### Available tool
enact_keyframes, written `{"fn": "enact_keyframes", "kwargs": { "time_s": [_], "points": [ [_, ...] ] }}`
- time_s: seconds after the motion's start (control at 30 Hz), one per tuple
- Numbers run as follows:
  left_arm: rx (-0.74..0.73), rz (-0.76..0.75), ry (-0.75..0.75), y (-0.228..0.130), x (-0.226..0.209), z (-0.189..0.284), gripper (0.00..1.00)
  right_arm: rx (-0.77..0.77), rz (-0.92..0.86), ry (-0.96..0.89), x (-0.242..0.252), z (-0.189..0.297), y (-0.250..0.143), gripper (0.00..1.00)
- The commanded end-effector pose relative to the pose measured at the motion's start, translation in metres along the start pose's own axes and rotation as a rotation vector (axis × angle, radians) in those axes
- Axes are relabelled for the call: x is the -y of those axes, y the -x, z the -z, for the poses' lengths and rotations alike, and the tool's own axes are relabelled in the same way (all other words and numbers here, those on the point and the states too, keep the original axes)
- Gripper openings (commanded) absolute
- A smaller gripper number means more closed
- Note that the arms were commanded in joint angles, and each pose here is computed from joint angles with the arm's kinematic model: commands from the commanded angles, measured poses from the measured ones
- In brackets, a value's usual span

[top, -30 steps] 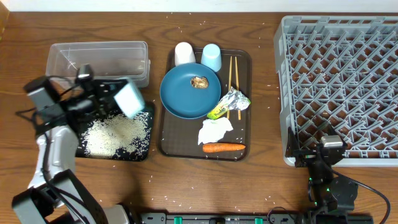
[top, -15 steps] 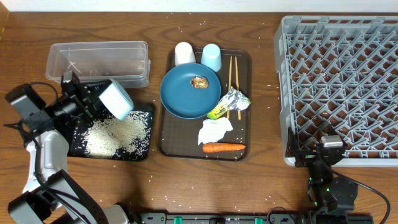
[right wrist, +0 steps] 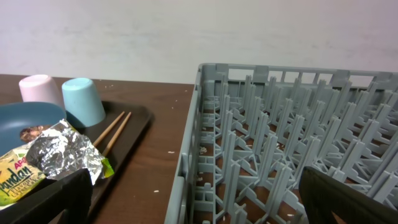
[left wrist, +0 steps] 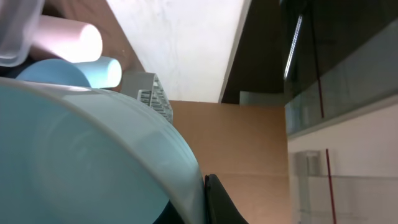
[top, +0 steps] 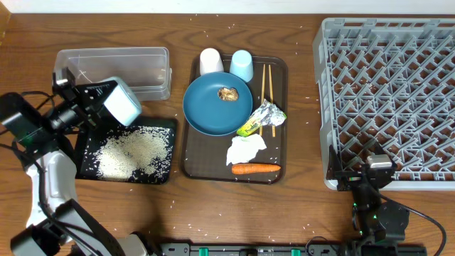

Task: Sort waste into correct bins and load items into the dishwasher rack
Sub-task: 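Shake and tip the bowl further to empty remaining rice, then turn the bowl upright and carry it back to the brown tray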

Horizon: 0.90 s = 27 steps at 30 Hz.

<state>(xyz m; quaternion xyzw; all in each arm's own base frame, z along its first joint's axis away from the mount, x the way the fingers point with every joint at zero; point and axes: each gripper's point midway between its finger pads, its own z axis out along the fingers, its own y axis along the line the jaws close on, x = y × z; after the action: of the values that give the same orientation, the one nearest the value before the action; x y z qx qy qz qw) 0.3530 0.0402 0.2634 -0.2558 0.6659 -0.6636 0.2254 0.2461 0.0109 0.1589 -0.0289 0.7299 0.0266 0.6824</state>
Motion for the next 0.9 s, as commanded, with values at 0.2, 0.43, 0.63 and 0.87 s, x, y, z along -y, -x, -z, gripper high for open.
{"fn": "enact_keyframes", "kwargs": {
  "time_s": [0.2, 0.43, 0.63, 0.87],
  "points": [
    [-0.158, -0.433, -0.058, -0.07, 0.072, -0.03, 0.06, -0.002, 0.001, 0.012, -0.003, 0.0, -0.001, 0.99],
    [-0.266, -0.609, -0.125, -0.12, 0.099, -0.055, 0.06, -0.002, 0.001, 0.012, -0.003, 0.0, -0.001, 0.99],
    [-0.122, -0.758, -0.151, -0.098, 0.107, -0.06, 0.06, -0.002, 0.001, 0.012, -0.003, 0.0, -0.001, 0.99],
    [0.181, -0.708, -0.067, -0.026, 0.099, -0.031, 0.06, -0.002, 0.001, 0.012, -0.003, 0.0, -0.001, 0.99]
  ]
}}
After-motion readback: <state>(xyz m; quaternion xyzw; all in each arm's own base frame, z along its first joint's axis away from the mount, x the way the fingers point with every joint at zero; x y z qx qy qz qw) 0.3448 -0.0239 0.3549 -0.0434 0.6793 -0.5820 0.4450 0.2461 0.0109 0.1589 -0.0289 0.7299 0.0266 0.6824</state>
